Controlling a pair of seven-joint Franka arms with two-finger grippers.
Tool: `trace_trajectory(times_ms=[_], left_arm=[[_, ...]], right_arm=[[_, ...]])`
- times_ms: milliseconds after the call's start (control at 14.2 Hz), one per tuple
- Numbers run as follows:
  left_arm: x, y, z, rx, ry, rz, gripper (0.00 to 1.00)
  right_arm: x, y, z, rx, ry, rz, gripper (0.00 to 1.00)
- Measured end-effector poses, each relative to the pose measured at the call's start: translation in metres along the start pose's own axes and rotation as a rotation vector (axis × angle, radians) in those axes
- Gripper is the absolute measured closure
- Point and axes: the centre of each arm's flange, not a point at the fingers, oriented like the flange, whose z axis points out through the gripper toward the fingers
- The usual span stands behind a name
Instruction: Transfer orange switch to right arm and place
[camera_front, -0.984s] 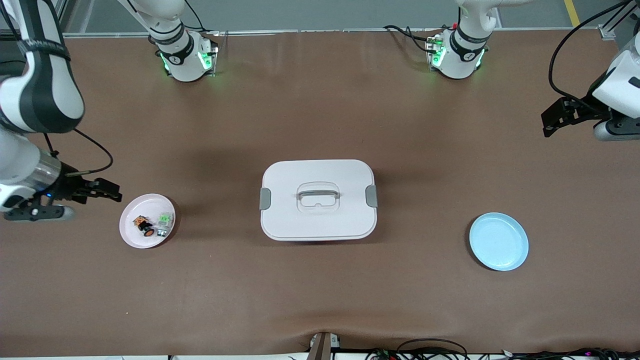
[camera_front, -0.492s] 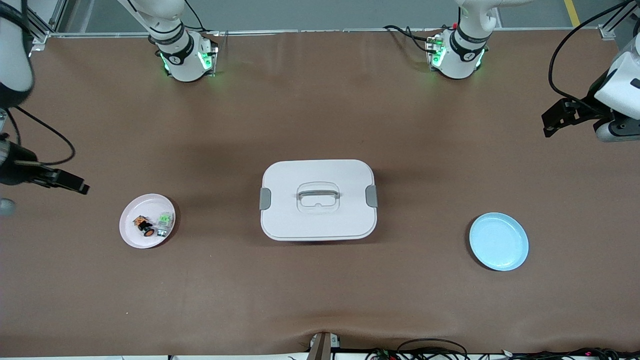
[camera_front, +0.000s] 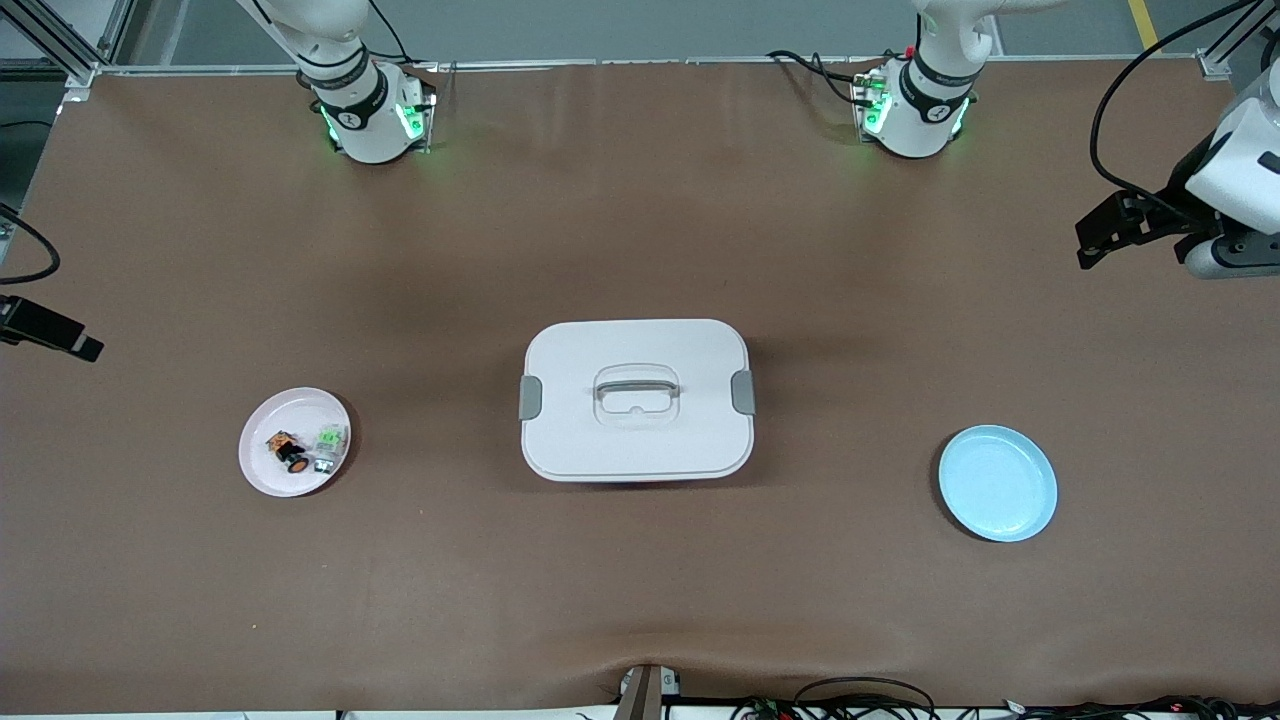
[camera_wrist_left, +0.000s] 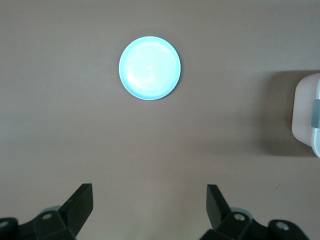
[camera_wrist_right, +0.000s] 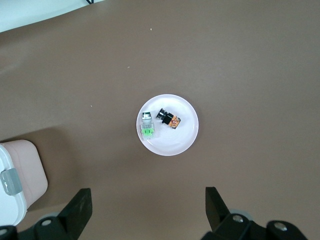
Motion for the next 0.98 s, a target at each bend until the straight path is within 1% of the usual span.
trace_trajectory(times_ms=[70, 211, 281, 562, 773, 984], left_arm=[[-0.001, 0.0, 0.0, -0.001, -0.001, 0.001, 0.0], [-0.002, 0.0, 0.0, -0.001, -0.008, 0.001, 0.0], [-0.003, 0.0, 0.0, -0.001, -0.01, 0.002, 0.0], [-0.004, 0.0, 0.0, -0.001, -0.014, 0.002, 0.0], [-0.006, 0.0, -0.002, 0.0, -0.016, 0.003, 0.0], [-0.006, 0.001, -0.002, -0.003, -0.017, 0.004, 0.0]], right_arm=[[-0.003, -0.001, 0.002, -0.004, -0.022, -0.003, 0.0], [-0.01, 0.0, 0.006, -0.017, -0.083, -0.003, 0.0], [-0.012, 0.001, 0.006, -0.021, -0.1, -0.003, 0.0], [-0.014, 0.005, 0.005, -0.03, -0.116, 0.004, 0.0], [-0.018, 0.006, 0.007, -0.036, -0.146, 0.008, 0.0], [-0.019, 0.004, 0.007, -0.04, -0.147, 0.006, 0.0]])
